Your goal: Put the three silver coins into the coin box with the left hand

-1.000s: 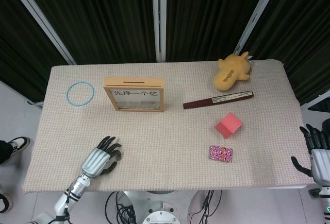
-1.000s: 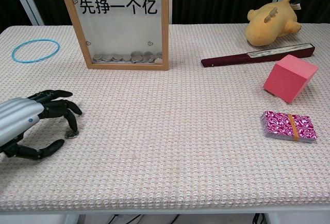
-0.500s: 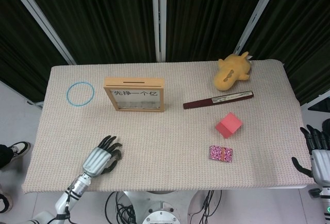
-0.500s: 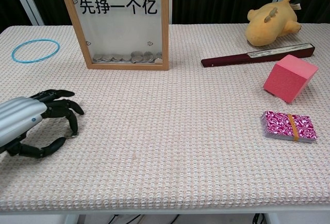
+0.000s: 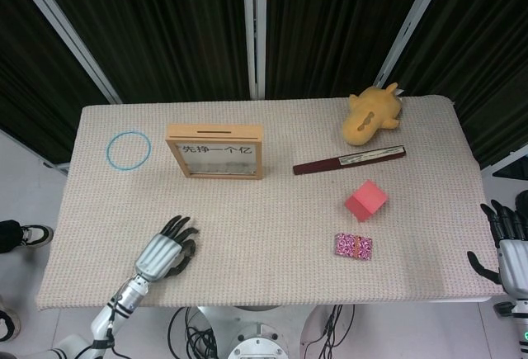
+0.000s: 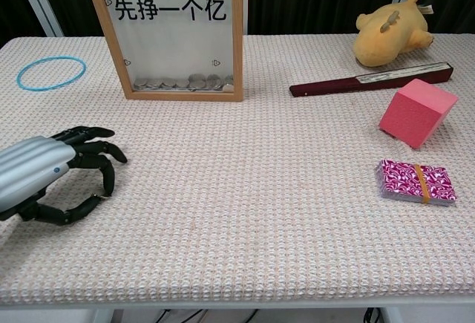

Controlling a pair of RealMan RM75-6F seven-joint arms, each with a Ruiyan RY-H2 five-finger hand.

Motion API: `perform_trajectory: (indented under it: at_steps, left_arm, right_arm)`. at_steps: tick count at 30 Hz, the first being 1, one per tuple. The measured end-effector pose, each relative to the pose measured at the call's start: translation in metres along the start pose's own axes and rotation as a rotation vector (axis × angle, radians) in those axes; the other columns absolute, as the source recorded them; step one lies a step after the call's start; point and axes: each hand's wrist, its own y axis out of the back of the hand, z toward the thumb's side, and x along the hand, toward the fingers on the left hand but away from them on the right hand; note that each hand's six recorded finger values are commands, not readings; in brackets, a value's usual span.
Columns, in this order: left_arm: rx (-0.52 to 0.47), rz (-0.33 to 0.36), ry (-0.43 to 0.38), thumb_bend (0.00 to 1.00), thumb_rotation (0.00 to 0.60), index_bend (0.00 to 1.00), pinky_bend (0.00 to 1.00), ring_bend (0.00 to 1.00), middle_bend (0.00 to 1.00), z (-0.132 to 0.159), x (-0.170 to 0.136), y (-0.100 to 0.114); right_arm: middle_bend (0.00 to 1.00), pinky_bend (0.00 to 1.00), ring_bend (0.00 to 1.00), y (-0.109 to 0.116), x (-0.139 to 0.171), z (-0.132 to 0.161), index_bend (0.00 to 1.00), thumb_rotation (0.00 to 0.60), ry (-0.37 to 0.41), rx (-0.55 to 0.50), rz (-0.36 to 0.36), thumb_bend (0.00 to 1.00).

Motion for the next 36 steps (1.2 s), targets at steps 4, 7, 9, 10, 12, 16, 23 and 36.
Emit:
perform_trajectory:
  at_steps: [4,7,9,10,12,16,23,36]
  left_arm:
    - [-0.004,0.012,-0.003,0.22,0.6,0.5,0.07,0.03,0.22,0.0013,0.002,0.0011]
    - [-0.011,0.016,-0.003,0.22,0.6,0.48,0.07,0.03,0.22,0.001,0.0021,0.0009]
    - [-0.016,0.022,-0.002,0.22,0.6,0.46,0.07,0.03,0.22,0.0004,0.0019,0.0013]
    - [-0.018,0.026,-0.002,0.22,0.6,0.45,0.07,0.03,0.22,0.0001,0.0019,0.0016]
    - [-0.023,0.035,-0.004,0.22,0.6,0.43,0.07,0.03,0.22,0.0001,0.0019,0.0028]
    - [-0.029,0.049,-0.008,0.22,0.6,0.41,0.07,0.03,0.23,0.0003,0.0021,0.0042]
    - [-0.039,0.06,-0.012,0.25,0.6,0.45,0.07,0.03,0.23,0.001,0.0026,0.0035]
    - [-0.05,0.066,-0.014,0.31,0.6,0.54,0.07,0.03,0.25,0.0014,0.0025,0.005]
  right_arm:
    - [0.0,0.0,0.0,0.0001,0.0005,-0.0015,0.0,0.6,-0.005,0.0,0.001,0.24]
    - [0.0,0.0,0.0,0.0,0.0005,-0.0022,0.0,0.6,-0.007,0.0,0.002,0.24]
    - [0.0,0.0,0.0,0.0,0.0002,-0.0022,0.0,0.6,-0.007,0.0,0.002,0.24]
    - [0.0,0.0,0.0,0.0,0.0001,-0.0022,0.0,0.6,-0.007,0.0,0.002,0.24]
    - [0.0,0.0,0.0,-0.0002,-0.0001,-0.002,0.0,0.6,-0.006,0.0,0.003,0.24]
    - [0.0,0.0,0.0,-0.0008,-0.0002,-0.0013,0.0,0.6,-0.004,0.0,0.005,0.24]
    - [0.0,0.0,0.0,-0.0017,0.0002,-0.0025,0.0,0.6,-0.006,0.0,0.009,0.24]
    - [0.0,0.0,0.0,-0.0033,-0.0005,-0.0031,0.0,0.6,-0.006,-0.001,0.013,0.24]
